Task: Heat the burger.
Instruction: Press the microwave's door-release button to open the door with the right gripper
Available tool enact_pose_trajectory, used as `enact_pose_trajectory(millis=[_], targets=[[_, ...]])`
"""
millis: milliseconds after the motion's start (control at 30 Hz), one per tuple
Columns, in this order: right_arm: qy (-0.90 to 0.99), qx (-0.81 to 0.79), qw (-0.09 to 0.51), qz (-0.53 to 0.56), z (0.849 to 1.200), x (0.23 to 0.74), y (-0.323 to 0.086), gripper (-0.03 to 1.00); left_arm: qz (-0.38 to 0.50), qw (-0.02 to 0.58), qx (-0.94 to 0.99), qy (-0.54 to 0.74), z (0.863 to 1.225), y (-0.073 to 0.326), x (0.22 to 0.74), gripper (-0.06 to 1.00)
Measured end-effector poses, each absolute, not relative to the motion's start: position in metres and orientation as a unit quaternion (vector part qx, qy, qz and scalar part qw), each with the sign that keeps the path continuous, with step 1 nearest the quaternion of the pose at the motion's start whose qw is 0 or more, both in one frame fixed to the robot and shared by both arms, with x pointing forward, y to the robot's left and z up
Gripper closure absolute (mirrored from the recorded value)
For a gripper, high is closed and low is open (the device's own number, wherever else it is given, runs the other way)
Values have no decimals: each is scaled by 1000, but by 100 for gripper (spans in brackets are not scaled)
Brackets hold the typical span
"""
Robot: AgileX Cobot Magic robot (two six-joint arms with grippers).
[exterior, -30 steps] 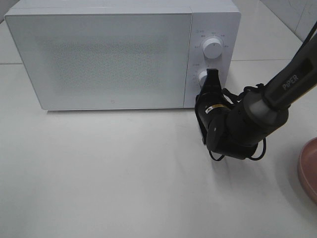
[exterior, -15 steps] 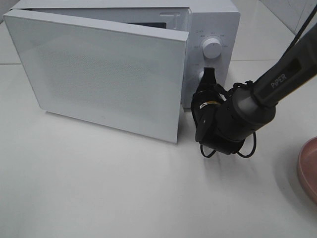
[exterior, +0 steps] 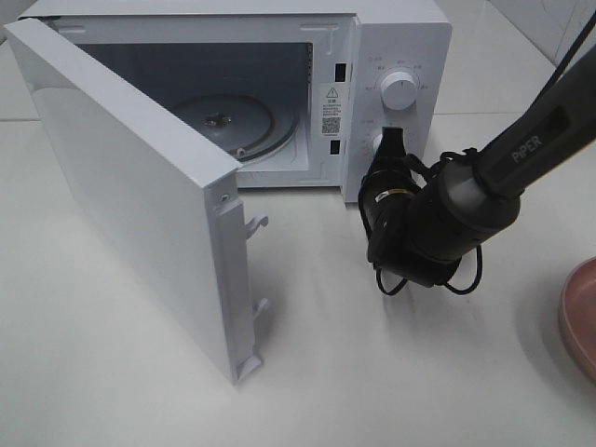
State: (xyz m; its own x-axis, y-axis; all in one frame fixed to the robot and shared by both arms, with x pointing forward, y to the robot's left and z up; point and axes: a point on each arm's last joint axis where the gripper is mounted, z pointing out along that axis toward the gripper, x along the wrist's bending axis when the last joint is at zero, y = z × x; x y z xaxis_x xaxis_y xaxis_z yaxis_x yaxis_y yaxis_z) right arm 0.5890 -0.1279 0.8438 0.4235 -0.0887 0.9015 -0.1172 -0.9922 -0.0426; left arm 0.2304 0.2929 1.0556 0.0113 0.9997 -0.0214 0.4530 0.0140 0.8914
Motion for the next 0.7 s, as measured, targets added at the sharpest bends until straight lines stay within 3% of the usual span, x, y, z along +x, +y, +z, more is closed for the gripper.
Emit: enact_pose_trajectory(millis=[700], targets=[[-2, 837, -1, 547, 861, 566, -128, 95, 361, 378, 602, 603, 1056, 293, 230, -3]])
